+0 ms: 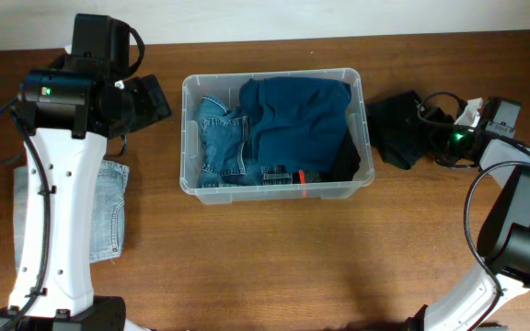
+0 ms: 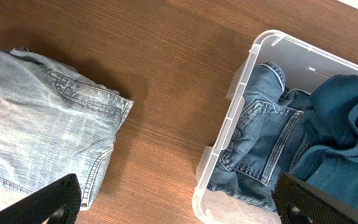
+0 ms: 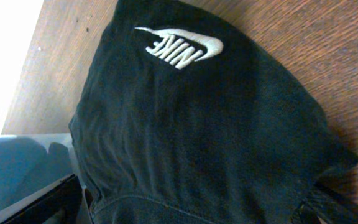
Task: Pack container
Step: 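Close the right gripper on the black Nike shirt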
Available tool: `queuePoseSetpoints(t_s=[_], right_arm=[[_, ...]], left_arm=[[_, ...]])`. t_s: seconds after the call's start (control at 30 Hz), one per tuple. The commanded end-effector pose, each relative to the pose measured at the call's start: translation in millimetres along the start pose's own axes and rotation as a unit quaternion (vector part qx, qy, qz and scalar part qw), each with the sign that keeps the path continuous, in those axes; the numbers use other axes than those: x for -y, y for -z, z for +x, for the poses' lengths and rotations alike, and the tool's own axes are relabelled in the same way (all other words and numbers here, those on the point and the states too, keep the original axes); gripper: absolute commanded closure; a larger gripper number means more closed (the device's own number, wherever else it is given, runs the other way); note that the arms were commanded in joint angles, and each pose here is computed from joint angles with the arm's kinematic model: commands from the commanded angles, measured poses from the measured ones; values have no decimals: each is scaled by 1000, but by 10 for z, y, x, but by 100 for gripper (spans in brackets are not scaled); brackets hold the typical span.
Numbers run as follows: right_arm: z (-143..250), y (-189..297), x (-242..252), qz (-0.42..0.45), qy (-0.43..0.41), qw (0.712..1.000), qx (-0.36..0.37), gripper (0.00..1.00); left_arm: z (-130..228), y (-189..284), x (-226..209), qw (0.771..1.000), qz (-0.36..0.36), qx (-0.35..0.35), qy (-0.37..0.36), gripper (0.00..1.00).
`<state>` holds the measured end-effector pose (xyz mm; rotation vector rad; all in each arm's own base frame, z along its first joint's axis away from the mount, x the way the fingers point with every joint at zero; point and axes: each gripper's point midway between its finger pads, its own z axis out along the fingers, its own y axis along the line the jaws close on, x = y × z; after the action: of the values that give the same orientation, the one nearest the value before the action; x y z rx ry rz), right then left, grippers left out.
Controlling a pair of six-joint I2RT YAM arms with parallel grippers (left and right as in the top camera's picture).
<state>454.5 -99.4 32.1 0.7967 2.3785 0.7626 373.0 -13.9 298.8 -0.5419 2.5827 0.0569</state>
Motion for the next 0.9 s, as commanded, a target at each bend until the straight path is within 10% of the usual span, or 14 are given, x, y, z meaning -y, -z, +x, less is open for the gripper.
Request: queuePoseSetpoints(t_s=[0.0, 0.87], right_arm=[[330, -240, 373, 39, -41, 997, -46, 1], [587, -502, 437, 234, 2, 972, -15, 1]], left_arm=[[-1, -23, -14, 1000, -3, -3, -4, 1], [-1, -23, -14, 1000, -3, -3, -4, 1]])
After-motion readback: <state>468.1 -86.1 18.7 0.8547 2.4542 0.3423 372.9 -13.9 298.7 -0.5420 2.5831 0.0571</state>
